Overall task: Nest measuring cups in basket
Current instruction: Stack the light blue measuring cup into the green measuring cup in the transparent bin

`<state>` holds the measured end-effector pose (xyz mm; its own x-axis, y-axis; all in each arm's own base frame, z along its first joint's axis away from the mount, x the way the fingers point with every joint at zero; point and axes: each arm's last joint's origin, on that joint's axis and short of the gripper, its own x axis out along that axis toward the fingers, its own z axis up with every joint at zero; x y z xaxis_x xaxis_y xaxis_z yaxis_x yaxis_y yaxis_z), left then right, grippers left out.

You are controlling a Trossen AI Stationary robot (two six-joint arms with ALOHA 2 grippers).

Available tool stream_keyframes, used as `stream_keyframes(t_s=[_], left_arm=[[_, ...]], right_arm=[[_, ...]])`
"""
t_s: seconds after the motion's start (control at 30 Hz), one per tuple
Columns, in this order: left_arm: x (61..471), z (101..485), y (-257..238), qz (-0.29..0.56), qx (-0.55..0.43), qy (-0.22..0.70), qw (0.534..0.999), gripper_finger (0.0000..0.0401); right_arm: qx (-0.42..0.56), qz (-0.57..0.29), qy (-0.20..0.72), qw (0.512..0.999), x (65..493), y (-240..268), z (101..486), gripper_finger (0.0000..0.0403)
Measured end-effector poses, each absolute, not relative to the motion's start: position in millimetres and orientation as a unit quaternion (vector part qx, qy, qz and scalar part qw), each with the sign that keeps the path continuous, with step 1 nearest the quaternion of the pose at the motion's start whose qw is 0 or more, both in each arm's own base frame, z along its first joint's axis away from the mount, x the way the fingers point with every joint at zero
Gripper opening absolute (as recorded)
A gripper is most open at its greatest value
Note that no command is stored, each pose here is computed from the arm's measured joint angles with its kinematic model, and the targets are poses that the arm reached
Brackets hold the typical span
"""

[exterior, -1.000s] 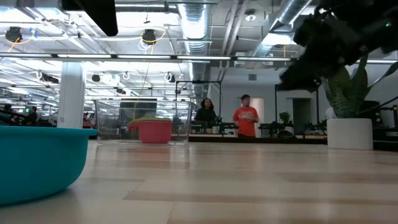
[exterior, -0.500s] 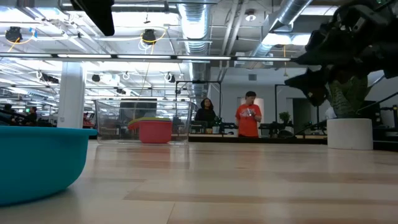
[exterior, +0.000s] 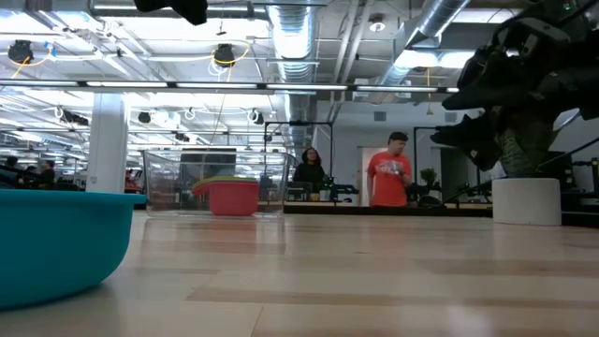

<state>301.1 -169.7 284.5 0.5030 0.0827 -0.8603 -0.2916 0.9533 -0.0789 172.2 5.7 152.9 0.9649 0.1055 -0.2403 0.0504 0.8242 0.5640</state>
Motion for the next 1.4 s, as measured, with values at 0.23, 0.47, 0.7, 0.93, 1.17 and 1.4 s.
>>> stream_keyframes(t_s=[0.23, 0.47, 0.7, 0.93, 1.17, 1.4], left_arm=[[313, 241, -189, 0.093, -0.081, 0.551, 0.825, 0.0113], [320, 210, -200, 0.078, -0.056, 0.591, 0.801, 0.0123], [316, 204, -213, 0.044, -0.045, 0.602, 0.796, 0.0123], [315, 196, -221, 0.043, -0.054, 0.606, 0.792, 0.0123], [320, 171, -228, 0.045, -0.074, 0.637, 0.766, 0.0123], [322, 151, -229, 0.058, -0.063, 0.651, 0.754, 0.0121]], right_arm=[[0.297, -0.007, 0.138, 0.945, 172, 4, 151, 0.0255], [0.297, -0.008, 0.147, 0.943, 171, 5, 149, 0.0255], [0.296, -0.013, 0.164, 0.941, 170, 5, 146, 0.0255], [0.318, -0.026, 0.192, 0.928, 168, 5, 140, 0.0255], [0.319, -0.028, 0.195, 0.927, 168, 5, 140, 0.0255], [0.32, -0.028, 0.195, 0.927, 168, 5, 140, 0.0255]])
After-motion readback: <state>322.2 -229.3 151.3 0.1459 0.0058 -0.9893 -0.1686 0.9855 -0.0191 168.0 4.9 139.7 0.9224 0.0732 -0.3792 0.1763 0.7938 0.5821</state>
